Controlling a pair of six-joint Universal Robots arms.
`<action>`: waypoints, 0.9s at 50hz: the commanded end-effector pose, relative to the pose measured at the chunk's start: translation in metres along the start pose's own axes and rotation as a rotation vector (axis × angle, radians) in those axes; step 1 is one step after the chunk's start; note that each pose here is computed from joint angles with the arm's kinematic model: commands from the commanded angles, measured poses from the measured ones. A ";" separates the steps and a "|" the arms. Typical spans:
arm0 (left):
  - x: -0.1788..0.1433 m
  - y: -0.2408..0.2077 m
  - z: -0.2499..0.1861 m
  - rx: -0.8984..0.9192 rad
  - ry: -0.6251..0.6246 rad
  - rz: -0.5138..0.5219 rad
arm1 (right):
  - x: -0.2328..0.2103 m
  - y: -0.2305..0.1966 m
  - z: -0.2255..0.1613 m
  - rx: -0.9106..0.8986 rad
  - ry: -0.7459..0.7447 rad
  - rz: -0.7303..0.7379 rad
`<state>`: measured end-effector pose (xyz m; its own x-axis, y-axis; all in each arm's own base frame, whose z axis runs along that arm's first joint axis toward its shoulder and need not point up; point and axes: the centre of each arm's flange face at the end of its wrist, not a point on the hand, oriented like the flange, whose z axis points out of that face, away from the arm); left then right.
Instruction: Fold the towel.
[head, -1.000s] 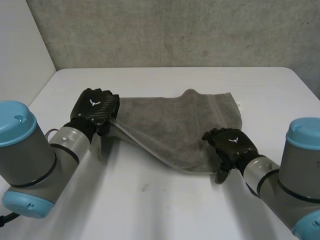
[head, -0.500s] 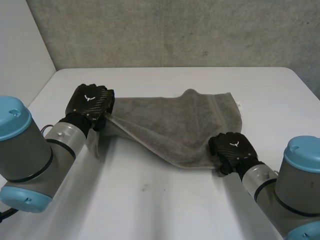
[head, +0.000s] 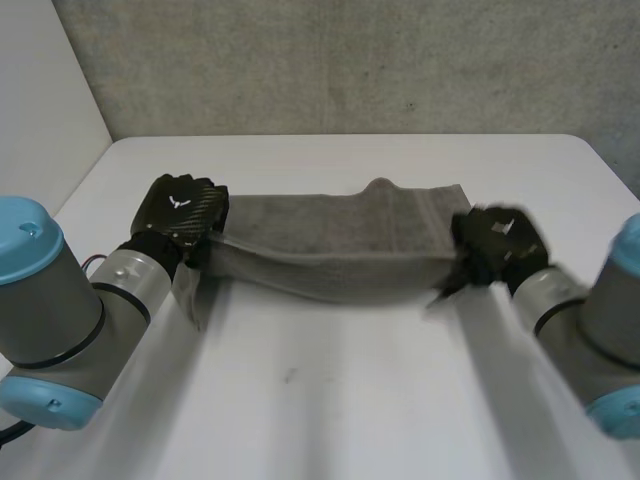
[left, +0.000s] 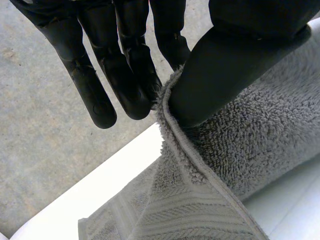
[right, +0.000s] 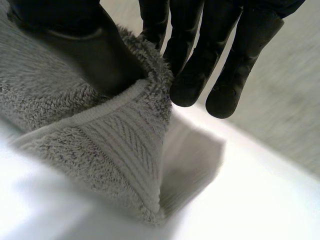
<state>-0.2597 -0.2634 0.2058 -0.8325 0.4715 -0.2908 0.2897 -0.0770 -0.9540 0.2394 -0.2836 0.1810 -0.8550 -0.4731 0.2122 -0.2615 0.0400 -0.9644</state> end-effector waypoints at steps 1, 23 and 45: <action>0.001 -0.008 -0.006 0.009 0.010 0.013 | 0.028 -0.090 -0.024 0.060 0.005 -0.074; 0.012 0.006 -0.014 -0.124 0.109 0.103 | 0.024 -0.064 -0.029 -0.433 -0.247 -0.515; -0.069 -0.188 0.083 0.802 -0.324 0.324 | 0.071 -0.263 0.045 0.707 0.358 -0.461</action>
<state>-0.3037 -0.3555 0.3348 -0.8355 0.1966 -0.5131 0.2838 -0.6452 -0.7093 0.2608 -0.3799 0.3856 -0.7809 -0.1181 0.6133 -0.4894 -0.4944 -0.7183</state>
